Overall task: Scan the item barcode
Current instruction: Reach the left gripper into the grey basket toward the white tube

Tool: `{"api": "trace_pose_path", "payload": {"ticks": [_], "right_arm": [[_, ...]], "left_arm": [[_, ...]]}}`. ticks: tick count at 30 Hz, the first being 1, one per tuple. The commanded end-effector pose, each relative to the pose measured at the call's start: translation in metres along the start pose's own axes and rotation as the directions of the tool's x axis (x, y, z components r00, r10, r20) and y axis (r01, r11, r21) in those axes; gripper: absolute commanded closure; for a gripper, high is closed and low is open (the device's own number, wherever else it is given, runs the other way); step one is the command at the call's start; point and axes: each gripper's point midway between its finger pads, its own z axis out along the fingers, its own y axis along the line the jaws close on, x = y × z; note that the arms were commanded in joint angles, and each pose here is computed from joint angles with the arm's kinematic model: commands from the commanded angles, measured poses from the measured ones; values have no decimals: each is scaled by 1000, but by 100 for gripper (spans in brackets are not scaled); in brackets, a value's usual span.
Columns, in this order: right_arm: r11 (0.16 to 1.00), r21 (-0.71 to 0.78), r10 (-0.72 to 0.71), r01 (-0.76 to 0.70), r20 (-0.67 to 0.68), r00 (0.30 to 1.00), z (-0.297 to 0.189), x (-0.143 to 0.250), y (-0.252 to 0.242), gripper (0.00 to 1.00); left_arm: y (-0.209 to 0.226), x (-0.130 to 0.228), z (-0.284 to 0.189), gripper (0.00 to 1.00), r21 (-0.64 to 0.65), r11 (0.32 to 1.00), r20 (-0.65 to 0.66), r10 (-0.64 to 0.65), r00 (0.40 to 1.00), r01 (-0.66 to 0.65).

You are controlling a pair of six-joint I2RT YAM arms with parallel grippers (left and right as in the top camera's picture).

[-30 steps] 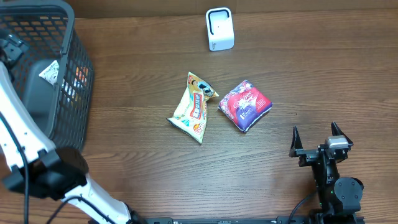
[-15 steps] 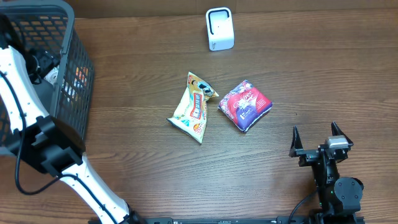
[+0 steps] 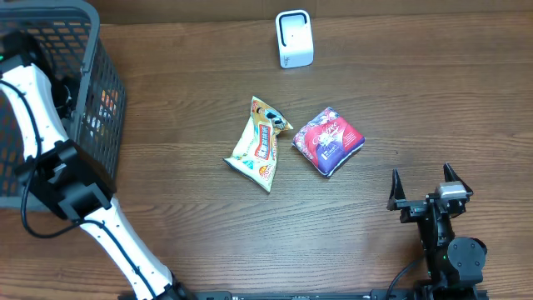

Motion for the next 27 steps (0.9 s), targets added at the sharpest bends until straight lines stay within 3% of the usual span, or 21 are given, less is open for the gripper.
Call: {"api": "trace_pose_path", "payload": {"ticks": [1,5,9,11,14,16,22,27], "right_arm": [[1000,7,-4,4,4,1000,0,2,-1,0],[1000,7,-3,3,4,1000,0,2,-1,0],[1000,7,-4,4,4,1000,0,2,-2,0],[1000,7,-4,4,4,1000,0,2,-1,0],[1000,7,-3,3,4,1000,0,2,-1,0],[1000,7,-4,4,4,1000,0,2,-1,0],[1000,7,-4,4,4,1000,0,2,-2,0],[1000,7,-4,4,4,1000,0,2,-2,0]], "left_arm": [[-6,10,28,17,-8,1000,-60,28,998,-28],[-5,12,36,19,-18,999,-75,29,997,-31],[-4,12,36,35,-25,999,-74,30,997,-32],[-3,13,36,47,-27,999,-78,34,996,-36],[2,15,36,82,-49,998,-87,35,996,-39],[4,18,35,96,-60,997,-98,42,994,-48],[10,20,21,96,-63,997,-103,34,994,-41],[13,1,-34,96,-15,1000,24,-10,1000,11]]}}
